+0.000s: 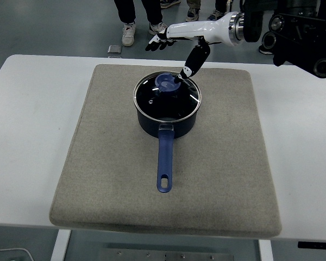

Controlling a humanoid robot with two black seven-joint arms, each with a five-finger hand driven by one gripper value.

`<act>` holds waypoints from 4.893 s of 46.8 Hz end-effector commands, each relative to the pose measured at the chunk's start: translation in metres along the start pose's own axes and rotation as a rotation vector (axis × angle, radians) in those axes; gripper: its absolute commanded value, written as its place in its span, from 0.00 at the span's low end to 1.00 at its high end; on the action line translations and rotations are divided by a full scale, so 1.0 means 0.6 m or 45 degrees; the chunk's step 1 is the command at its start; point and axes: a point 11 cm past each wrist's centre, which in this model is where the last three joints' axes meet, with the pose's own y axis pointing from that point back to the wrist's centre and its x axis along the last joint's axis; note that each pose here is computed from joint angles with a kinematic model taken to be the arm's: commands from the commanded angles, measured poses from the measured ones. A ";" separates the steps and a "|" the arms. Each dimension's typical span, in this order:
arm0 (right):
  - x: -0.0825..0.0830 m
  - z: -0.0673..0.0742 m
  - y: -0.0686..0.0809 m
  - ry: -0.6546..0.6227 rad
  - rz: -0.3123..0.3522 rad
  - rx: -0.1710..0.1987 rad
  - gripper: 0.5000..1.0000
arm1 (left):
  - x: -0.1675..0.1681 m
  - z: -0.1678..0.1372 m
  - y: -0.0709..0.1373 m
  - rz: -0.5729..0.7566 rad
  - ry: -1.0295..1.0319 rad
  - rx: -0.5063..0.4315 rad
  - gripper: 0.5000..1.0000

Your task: Lift the pot lid and place it to the right of the pot.

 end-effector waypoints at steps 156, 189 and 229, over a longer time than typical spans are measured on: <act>-0.043 0.001 -0.045 0.339 -0.174 -0.118 0.00 | 0.000 0.000 0.000 0.000 0.000 -0.001 1.00; 0.024 0.072 0.050 0.222 -0.077 -0.258 0.00 | 0.000 0.000 0.000 0.000 -0.001 -0.001 1.00; -0.067 0.231 0.126 0.065 -0.019 -0.456 0.00 | 0.000 0.000 0.000 -0.001 -0.002 0.001 1.00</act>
